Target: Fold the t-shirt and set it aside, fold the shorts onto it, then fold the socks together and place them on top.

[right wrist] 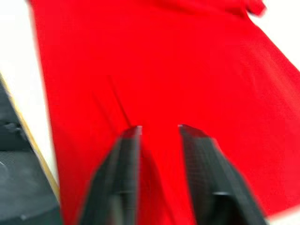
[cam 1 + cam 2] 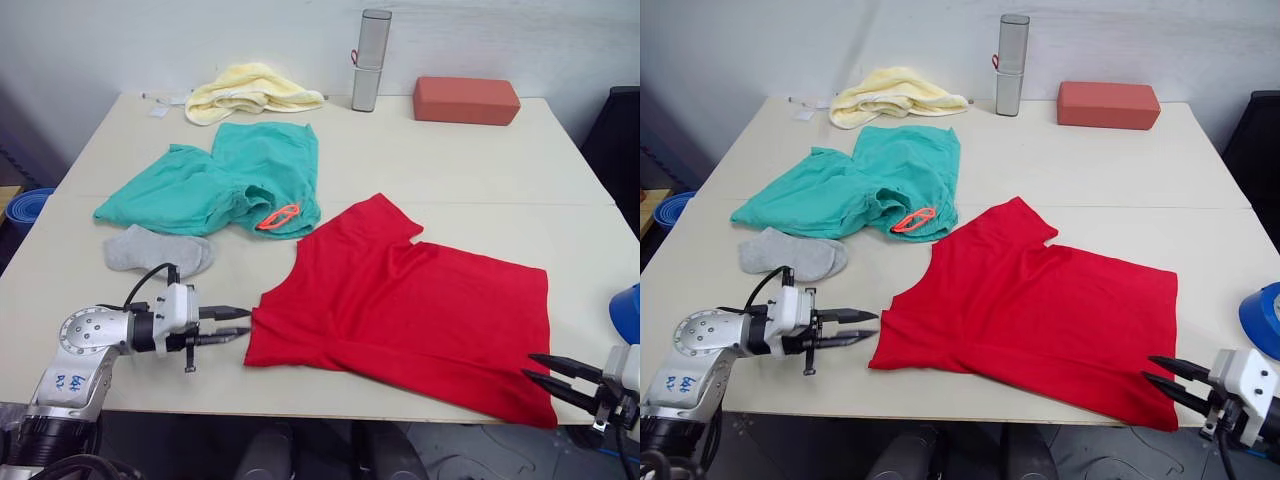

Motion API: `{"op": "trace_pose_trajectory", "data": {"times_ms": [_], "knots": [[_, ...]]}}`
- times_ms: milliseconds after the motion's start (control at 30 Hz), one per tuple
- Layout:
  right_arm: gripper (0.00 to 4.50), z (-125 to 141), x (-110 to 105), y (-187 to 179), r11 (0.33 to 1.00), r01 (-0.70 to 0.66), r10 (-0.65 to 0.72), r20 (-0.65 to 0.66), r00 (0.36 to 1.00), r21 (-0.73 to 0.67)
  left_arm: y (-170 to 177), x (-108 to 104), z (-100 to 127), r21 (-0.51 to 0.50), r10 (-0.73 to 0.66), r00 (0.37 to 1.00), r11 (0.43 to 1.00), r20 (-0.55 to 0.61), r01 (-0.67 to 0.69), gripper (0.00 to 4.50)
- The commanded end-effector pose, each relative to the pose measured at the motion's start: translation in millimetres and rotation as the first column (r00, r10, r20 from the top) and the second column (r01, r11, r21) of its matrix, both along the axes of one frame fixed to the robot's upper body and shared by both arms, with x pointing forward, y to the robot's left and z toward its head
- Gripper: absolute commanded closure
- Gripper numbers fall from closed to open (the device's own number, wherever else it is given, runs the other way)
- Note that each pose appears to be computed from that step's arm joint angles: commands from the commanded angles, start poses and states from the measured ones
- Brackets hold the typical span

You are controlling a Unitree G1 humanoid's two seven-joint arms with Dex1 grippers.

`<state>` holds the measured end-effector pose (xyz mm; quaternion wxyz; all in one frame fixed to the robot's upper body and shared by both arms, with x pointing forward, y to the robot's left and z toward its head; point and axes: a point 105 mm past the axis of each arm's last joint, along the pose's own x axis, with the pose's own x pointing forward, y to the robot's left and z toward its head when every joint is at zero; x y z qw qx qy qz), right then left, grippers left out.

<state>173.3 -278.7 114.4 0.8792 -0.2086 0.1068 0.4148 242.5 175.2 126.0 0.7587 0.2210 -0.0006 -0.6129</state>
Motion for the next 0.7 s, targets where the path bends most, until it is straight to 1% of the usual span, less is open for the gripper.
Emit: {"op": "trace_pose_trajectory", "data": {"times_ms": [33,67,167,267,300,367,467,500,567,700], "knots": [[1.86,3,-4,19,0.995,-0.098,0.099,0.03,0.995,-0.033,-10,-17,3,0.06,-0.12,0.988,0.992,0.094,0.115,1.96],[1.53,-1,-7,22,0.991,-0.122,0.122,0.017,0.992,-0.048,-11,-22,-2,0.079,-0.14,0.986,0.988,0.092,0.133,1.68],[0.5,-11,-15,25,0.987,-0.142,0.141,-0.016,0.99,-0.076,-12,-30,-15,0.115,-0.147,0.985,0.984,0.092,0.136,1.65],[0.5,-19,-19,25,0.984,-0.15,0.147,-0.041,0.988,-0.094,-15,-29,-24,0.123,-0.129,0.988,0.985,0.087,0.117,1.65],[0.47,-22,-18,23,0.984,-0.139,0.136,-0.034,0.99,-0.109,-17,-27,-26,0.114,-0.11,0.99,0.988,0.087,0.1,1.49],[0.46,-27,-16,20,0.983,-0.121,0.118,-0.03,0.993,-0.141,-17,-22,-31,0.131,-0.088,0.99,0.989,0.114,0.073,1.07],[0.46,-36,-15,14,0.972,-0.126,0.122,-0.03,0.992,-0.198,-19,-18,-37,0.162,-0.082,0.985,0.985,0.151,0.057,0.16],[0.46,-39,-14,11,0.97,-0.117,0.114,-0.025,0.993,-0.214,-19,-18,-39,0.168,-0.08,0.985,0.984,0.151,0.055,0.03],[0.46,-45,-12,4,0.965,-0.104,0.103,-0.019,0.995,-0.239,-18,-17,-42,0.19,-0.086,0.984,0.98,0.155,0.055,0.03],[0.46,-53,-6,-4,0.958,-0.084,0.093,0.019,0.995,-0.276,-19,-13,-43,0.202,-0.079,0.983,0.978,0.166,0.045,0.03]]}}
